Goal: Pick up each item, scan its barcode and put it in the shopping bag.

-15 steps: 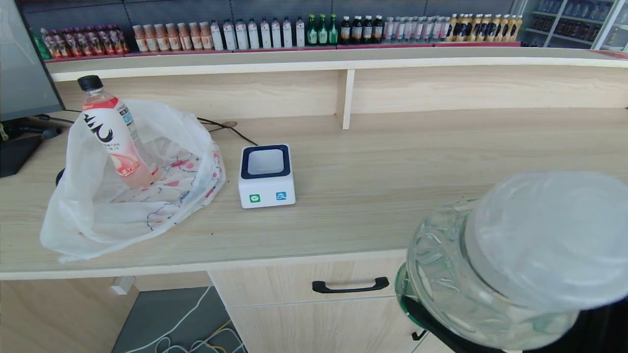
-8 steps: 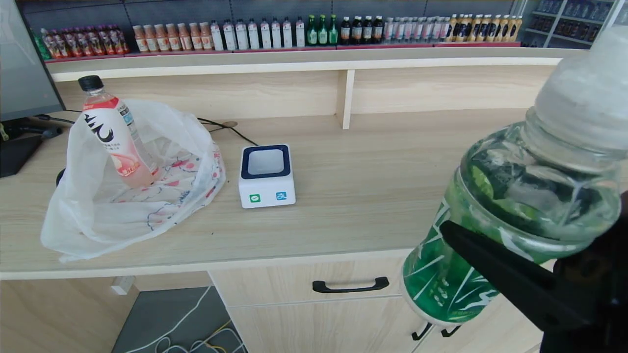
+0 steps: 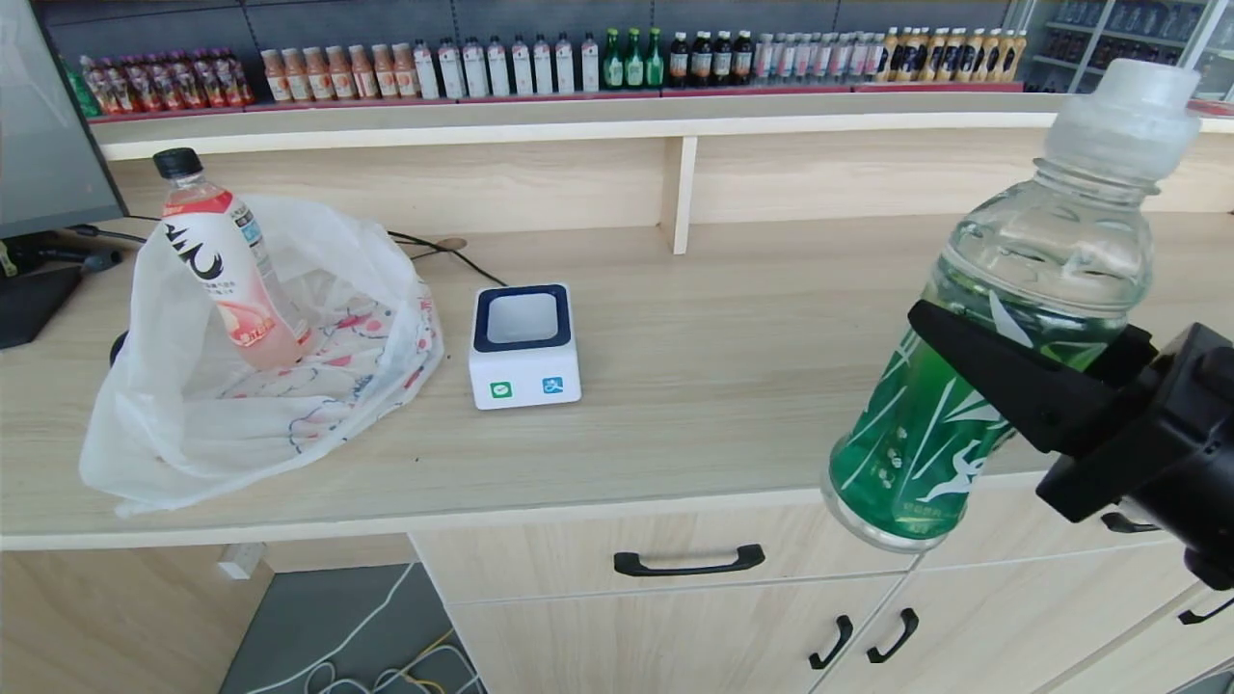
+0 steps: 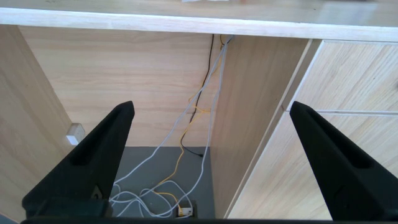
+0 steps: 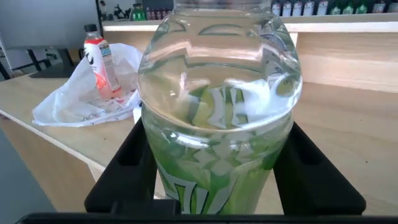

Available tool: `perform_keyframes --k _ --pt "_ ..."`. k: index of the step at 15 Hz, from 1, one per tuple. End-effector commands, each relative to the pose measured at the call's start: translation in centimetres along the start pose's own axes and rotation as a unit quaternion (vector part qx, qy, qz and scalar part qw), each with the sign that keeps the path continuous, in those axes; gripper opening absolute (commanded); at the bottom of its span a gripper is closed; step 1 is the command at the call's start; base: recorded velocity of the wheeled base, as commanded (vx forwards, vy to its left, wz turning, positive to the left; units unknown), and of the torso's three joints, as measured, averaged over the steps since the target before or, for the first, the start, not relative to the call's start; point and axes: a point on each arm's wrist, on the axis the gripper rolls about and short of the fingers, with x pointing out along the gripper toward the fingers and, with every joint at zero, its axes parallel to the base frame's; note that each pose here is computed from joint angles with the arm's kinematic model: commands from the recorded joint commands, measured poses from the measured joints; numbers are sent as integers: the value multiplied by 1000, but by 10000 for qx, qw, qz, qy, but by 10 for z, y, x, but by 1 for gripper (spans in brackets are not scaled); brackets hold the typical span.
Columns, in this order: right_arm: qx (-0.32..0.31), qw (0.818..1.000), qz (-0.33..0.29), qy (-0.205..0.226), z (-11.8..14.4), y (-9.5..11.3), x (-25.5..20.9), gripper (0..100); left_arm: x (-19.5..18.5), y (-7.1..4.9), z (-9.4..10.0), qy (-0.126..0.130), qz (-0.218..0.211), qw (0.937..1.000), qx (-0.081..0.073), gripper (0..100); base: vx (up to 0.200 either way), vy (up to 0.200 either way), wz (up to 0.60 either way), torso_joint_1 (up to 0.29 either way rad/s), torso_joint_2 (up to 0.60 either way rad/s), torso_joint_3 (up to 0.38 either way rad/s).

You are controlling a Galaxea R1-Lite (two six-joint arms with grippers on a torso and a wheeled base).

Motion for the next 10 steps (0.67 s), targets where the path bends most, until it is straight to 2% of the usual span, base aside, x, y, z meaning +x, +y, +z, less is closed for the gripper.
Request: perform_keyframes --k 1,4,6,10 --pt "39 9997 -85 230 -12 -3 5 0 0 0 0 -4 5 10000 2 100 0 0 0 0 0 0" --pt "30 9993 -186 314 -20 -6 16 0 0 0 0 -4 5 10000 2 100 0 0 0 0 0 0" --pt "21 9993 -291 214 -16 -10 29 0 0 0 0 -4 5 10000 -6 100 0 0 0 0 0 0" --pt "-203 9972 -640 -328 -18 -25 47 0 0 0 0 -4 5 10000 2 100 0 0 0 0 0 0"
